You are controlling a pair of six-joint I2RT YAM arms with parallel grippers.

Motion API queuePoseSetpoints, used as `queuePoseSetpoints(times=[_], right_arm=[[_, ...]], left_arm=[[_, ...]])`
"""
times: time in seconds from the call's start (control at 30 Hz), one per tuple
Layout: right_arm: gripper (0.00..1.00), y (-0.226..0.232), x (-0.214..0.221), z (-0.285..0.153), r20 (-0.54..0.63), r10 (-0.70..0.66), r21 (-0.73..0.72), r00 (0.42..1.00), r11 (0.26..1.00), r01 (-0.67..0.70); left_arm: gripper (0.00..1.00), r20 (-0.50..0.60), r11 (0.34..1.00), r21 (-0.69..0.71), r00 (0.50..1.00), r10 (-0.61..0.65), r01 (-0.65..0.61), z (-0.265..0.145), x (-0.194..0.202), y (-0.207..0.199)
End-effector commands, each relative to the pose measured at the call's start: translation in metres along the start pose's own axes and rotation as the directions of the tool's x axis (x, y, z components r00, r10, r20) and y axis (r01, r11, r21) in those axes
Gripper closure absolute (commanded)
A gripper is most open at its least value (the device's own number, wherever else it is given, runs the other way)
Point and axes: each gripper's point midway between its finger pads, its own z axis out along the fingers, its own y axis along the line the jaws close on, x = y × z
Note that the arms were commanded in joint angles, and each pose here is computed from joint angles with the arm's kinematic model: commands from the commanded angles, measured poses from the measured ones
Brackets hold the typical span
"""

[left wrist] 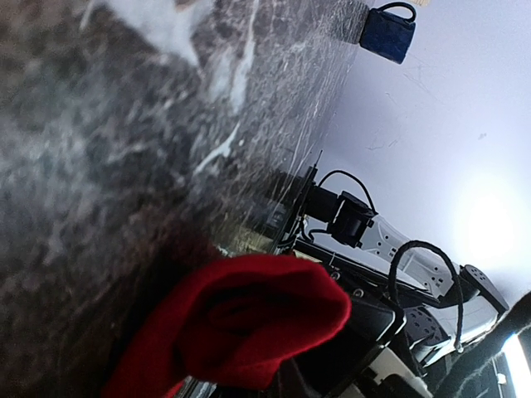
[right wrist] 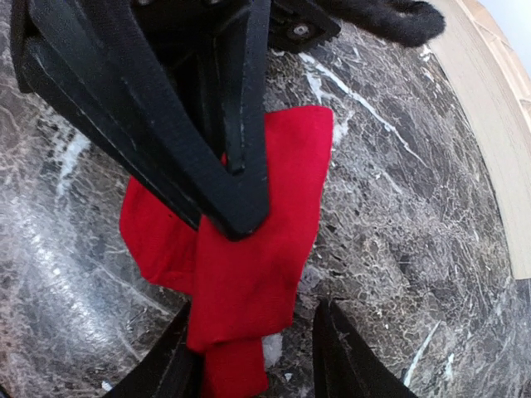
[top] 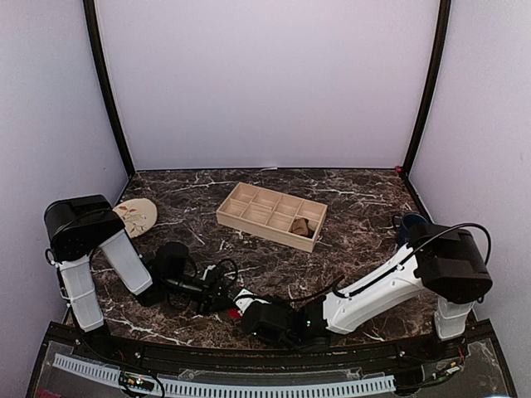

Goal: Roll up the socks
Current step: Roll the sock at the center of the board.

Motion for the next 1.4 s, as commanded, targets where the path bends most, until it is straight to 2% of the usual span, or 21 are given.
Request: queuePoseSetpoints(times=[0.0, 0.33, 0.8, 1.37], right_arm=[[0.56, -0.008, -0.013, -0.019, 0.014, 0.125, -0.065, 0.992, 0.990, -0.124], [0.52, -0.017, -0.027, -0.044, 0.036, 0.339, -0.180, 0.940, 0.928, -0.328], [0.50, -0.023, -0.029, -0.012, -0.022, 0.615, -0.333, 0.788, 0.739, -0.586], [0.47, 0.007, -0.021, 0.003, -0.157, 0.716, -0.478, 0.680, 0.548, -0.687]], left_arm=[[0.99, 0.007, 0.973, -0.140, 0.983, -0.185, 0.184, -0.005, 0.011, 0.052], [1.00, 0.012, 0.969, -0.160, 0.982, -0.189, 0.188, -0.007, 0.013, 0.064], [1.00, 0.015, 0.954, -0.194, 0.973, -0.229, 0.228, -0.020, 0.025, 0.084], [1.00, 0.017, 0.939, -0.240, 0.968, -0.251, 0.248, -0.033, 0.035, 0.106]])
